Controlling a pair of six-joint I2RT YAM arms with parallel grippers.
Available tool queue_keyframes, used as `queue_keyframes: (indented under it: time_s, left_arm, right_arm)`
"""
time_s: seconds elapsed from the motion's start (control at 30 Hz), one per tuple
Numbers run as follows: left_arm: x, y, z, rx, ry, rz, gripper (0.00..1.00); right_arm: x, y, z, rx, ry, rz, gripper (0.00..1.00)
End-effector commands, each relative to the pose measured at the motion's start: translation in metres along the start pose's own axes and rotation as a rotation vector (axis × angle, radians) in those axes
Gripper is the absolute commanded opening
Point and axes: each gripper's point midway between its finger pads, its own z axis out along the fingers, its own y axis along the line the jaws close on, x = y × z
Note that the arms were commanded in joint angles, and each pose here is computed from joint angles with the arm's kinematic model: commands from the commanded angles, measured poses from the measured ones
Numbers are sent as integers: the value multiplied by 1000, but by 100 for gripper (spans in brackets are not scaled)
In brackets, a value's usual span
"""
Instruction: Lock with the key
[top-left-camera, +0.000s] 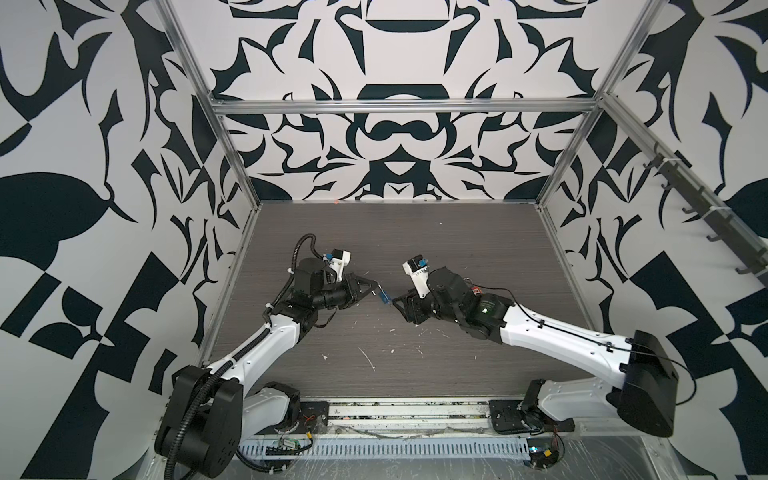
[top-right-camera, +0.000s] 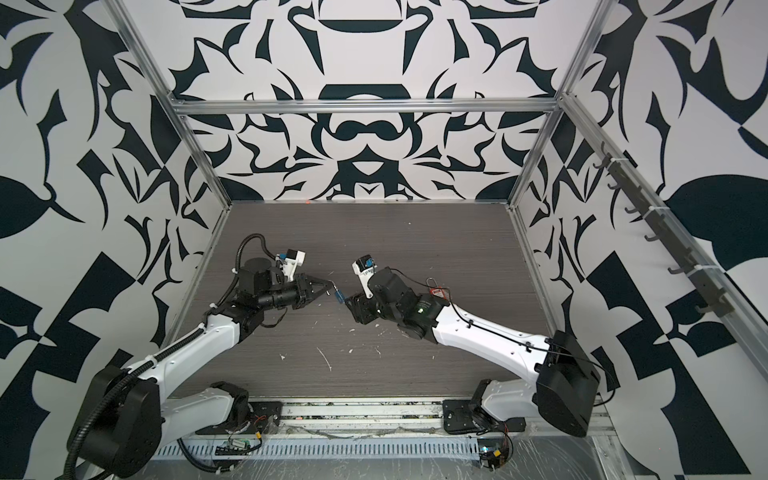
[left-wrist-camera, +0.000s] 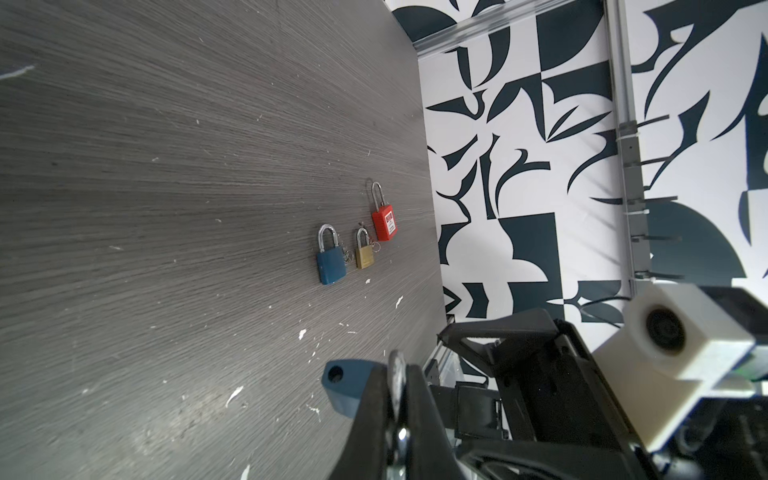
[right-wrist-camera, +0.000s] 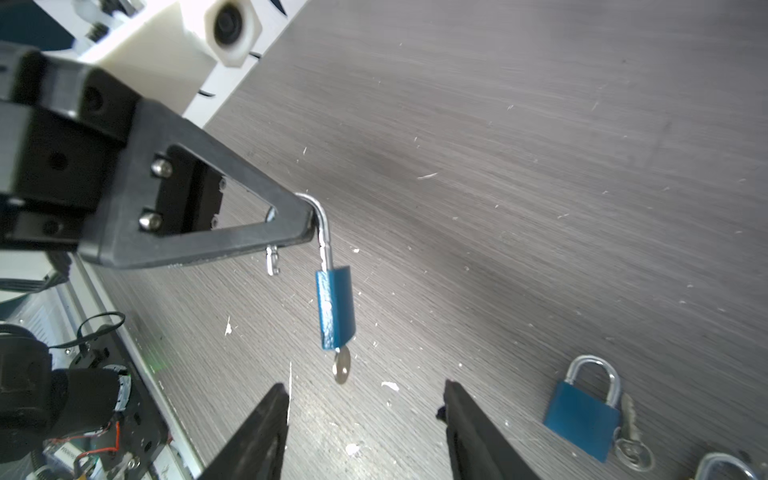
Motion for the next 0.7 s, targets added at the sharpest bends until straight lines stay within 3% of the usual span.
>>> queue_keyframes:
  time_s: [0.0, 0.1, 0.3, 0.67]
  left_arm:
    - [-13, -17, -3, 16, -34, -59, 0]
    - [-15, -23, -5, 20, -32, -112, 0]
    - [-13, -31, -8, 31, -19, -195, 0]
    - [-8, -51, -23, 96, -44, -183, 0]
  right_arm:
    - [-25, 6, -21, -2, -165, -47, 55]
    - [-22, 10, -27, -14, -204, -91, 48]
    - [-23, 28, -27, -101, -247, -148, 47]
    - [-38, 45, -4, -150, -262, -150, 50]
